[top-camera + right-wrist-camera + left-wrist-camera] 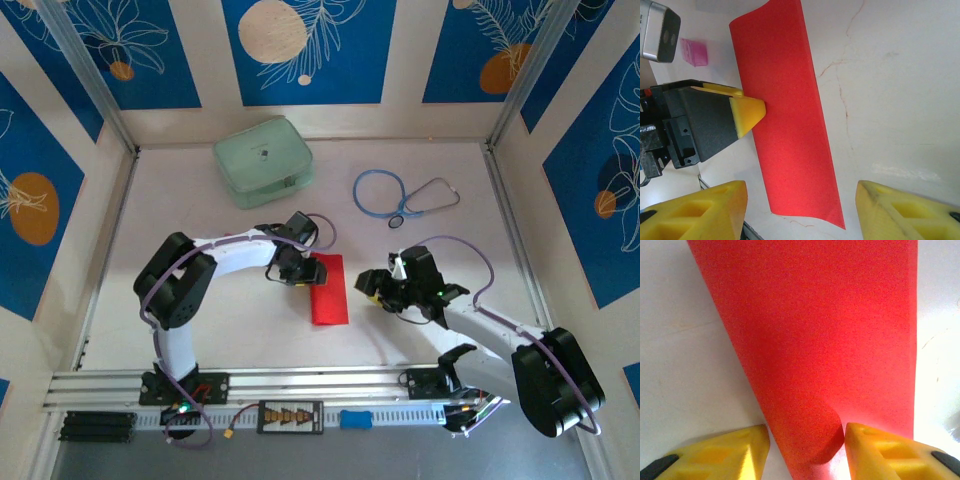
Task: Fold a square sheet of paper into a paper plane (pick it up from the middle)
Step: First fold the square sheet of paper in half at the center of the table, then hold the square sheet of paper at the center of the table.
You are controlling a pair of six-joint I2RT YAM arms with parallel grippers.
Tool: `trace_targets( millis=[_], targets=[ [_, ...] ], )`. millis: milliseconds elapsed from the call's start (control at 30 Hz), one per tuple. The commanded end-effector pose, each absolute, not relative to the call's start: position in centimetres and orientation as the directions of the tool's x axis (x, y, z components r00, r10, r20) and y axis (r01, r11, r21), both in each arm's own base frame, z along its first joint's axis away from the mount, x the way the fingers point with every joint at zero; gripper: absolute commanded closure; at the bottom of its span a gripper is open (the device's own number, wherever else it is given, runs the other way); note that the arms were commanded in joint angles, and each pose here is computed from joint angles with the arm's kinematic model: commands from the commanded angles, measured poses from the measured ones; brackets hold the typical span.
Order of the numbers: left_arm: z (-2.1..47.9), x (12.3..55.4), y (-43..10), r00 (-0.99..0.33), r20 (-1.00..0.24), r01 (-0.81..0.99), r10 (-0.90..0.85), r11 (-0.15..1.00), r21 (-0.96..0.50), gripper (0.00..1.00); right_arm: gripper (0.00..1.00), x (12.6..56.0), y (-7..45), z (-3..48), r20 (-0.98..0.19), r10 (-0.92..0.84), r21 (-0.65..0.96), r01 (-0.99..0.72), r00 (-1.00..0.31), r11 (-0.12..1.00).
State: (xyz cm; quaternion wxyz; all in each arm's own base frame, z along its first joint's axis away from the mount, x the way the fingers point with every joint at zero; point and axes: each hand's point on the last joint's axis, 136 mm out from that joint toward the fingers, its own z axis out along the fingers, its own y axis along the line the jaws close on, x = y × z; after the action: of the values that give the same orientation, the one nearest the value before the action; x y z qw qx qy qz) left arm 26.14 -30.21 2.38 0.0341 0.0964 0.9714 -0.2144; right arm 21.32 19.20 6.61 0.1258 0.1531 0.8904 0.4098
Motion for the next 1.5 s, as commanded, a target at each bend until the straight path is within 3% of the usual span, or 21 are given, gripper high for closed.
trace_targets(
  millis=[0, 767, 1467],
  targets=[
    [-0.29, 25.44, -28.79, -0.983, -0.056, 0.182, 0.173, 0.933, -0.312, 0.52, 0.4, 21.11, 19.51, 6.8, -0.091, 0.357, 0.772, 0.161, -0.93, 0.615],
    [-0.69, 26.0, -28.47, -0.975, -0.051, 0.224, 0.218, 0.954, -0.202, 0.49, 0.38, 20.79, 18.97, 6.22, -0.096, 0.364, 0.761, 0.168, -0.926, 0.626],
    [-1.03, 25.83, -28.71, -0.973, -0.054, 0.229, 0.223, 0.951, -0.208, 0.49, 0.38, 20.68, 19.11, 6.13, -0.085, 0.354, 0.764, 0.167, -0.932, 0.624]
  ],
)
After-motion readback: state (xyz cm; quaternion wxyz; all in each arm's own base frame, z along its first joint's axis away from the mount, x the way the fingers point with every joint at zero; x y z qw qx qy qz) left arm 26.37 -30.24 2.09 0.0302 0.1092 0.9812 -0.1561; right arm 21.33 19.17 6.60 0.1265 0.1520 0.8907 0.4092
